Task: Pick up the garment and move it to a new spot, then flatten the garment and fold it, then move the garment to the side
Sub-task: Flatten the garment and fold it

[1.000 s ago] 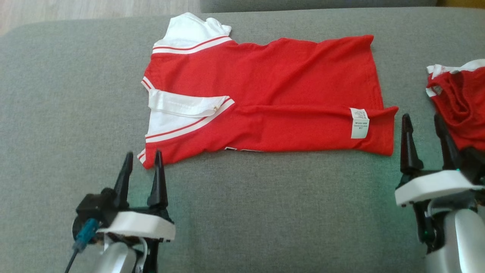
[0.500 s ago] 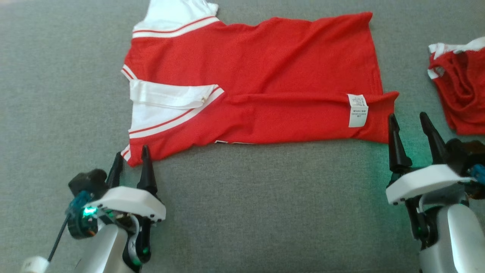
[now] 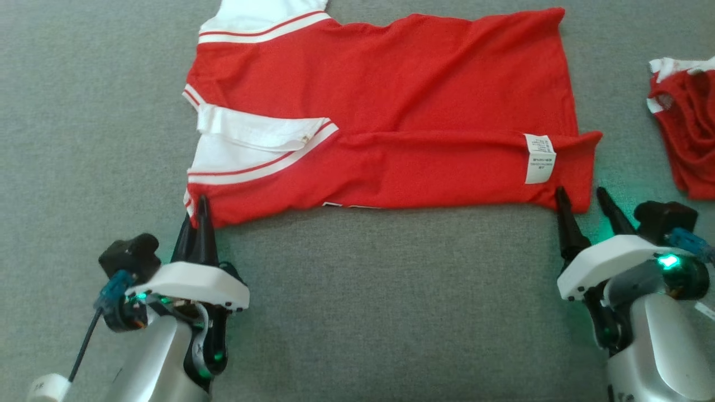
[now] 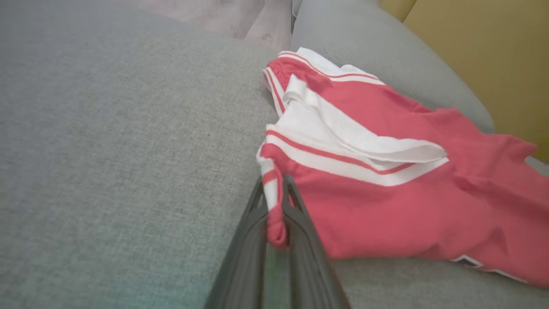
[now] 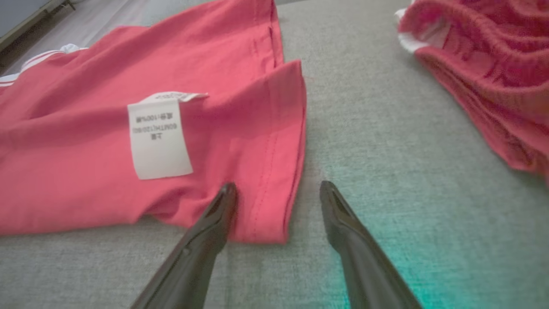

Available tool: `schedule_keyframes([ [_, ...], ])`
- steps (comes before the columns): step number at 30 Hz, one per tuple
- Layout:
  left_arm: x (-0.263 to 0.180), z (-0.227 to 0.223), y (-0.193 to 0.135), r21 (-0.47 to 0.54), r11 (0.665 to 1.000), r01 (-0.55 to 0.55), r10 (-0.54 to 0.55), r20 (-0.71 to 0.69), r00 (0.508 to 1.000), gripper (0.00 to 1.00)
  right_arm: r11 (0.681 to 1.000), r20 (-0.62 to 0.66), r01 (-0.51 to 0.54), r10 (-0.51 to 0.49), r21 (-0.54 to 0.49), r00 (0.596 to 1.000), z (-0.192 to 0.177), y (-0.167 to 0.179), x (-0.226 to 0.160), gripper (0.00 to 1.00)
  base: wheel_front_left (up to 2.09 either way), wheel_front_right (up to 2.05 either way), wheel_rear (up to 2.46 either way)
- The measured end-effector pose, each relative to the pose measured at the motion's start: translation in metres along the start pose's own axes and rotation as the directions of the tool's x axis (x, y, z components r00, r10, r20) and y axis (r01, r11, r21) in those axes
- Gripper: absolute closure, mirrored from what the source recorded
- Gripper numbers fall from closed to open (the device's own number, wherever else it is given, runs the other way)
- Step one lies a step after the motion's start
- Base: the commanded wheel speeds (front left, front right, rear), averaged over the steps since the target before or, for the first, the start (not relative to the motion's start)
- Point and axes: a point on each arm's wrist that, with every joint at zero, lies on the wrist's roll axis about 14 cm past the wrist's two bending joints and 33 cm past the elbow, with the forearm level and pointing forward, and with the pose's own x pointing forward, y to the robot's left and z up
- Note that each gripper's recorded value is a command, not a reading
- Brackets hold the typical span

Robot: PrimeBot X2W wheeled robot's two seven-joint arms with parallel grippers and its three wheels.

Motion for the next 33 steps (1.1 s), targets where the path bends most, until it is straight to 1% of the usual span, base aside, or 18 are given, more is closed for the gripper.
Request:
schedule_keyframes([
  [1, -0.001, 0.004, -0.001, -0.002, 1.0, 0.004, -0.004, 0.016, 1.0, 1.0, 1.0, -0.014, -0.007, 0.007, 0.006, 1.0, -0.003, 0.002, 0.001, 0.19, 0.0, 0.0, 0.0],
  [2, -0.001, 0.009, -0.002, -0.003, 1.0, 0.007, -0.007, 0.032, 0.999, 1.0, 1.0, -0.018, -0.014, 0.014, 0.01, 1.0, -0.004, 0.005, 0.003, 0.51, 0.0, 0.0, 0.0],
  [3, -0.002, 0.012, -0.003, -0.002, 1.0, 0.011, -0.011, 0.042, 0.999, 1.0, 1.0, -0.023, -0.019, 0.019, 0.016, 1.0, -0.004, 0.007, 0.004, 0.66, 0.0, 0.0, 0.0],
  [4, -0.002, 0.012, -0.003, -0.002, 1.0, 0.011, -0.011, 0.042, 0.999, 1.0, 1.0, -0.023, -0.019, 0.019, 0.016, 1.0, -0.004, 0.007, 0.004, 0.95, 0.0, 0.0, 0.0],
  [5, -0.004, 0.02, -0.006, 0.001, 1.0, 0.018, -0.018, 0.071, 0.997, 1.0, 0.999, -0.026, -0.028, 0.028, 0.022, 0.999, -0.003, 0.01, 0.006, 1.0, 0.0, 0.0, 0.0],
  [7, -0.007, 0.028, -0.009, 0.002, 1.0, 0.029, -0.029, 0.098, 0.995, 1.0, 0.998, -0.019, -0.037, 0.038, 0.044, 0.999, 0.0, 0.013, 0.007, 1.0, 0.0, 0.0, 0.0],
  [11, -0.014, 0.048, -0.019, 0.014, 0.998, 0.06, -0.062, 0.161, 0.985, 1.0, 0.998, -0.011, -0.028, 0.029, 0.056, 1.0, 0.007, 0.01, 0.004, 1.0, 0.0, 0.0, 0.0],
  [15, -0.027, 0.076, -0.032, 0.037, 0.994, 0.103, -0.109, 0.24, 0.965, 1.0, 0.997, 0.047, -0.009, 0.006, 0.079, 0.999, 0.034, 0.002, -0.003, 1.0, 0.0, 0.0, 0.0],
  [18, -0.04, 0.084, -0.036, 0.053, 0.992, 0.116, -0.126, 0.254, 0.959, 1.0, 0.998, 0.089, -0.003, -0.003, 0.068, 0.996, 0.059, -0.002, -0.012, 1.0, 0.0, 0.0, 0.0],
  [21, -0.056, 0.075, -0.038, 0.06, 0.99, 0.125, -0.135, 0.221, 0.966, 1.0, 0.999, 0.084, 0.002, -0.006, 0.046, 0.996, 0.065, -0.003, -0.027, 1.0, 0.0, 0.0, 0.0],
  [23, -0.067, 0.062, -0.037, 0.053, 0.991, 0.122, -0.13, 0.188, 0.974, 1.0, 0.999, 0.049, 0.017, -0.019, 0.036, 0.999, 0.055, -0.007, -0.038, 1.0, 0.0, 0.0, 0.0],
  [28, -0.091, 0.023, -0.03, 0.017, 0.995, 0.095, -0.096, 0.095, 0.991, 1.0, 0.998, -0.071, 0.051, -0.048, 0.043, 0.996, 0.009, -0.019, -0.069, 1.0, 0.0, 0.0, 0.0],
  [33, -0.104, -0.004, -0.021, -0.02, 0.998, 0.057, -0.056, 0.024, 0.998, 1.0, 0.995, -0.118, 0.072, -0.064, 0.067, 0.991, -0.014, -0.026, -0.084, 1.0, 0.0, 0.0, 0.0],
])
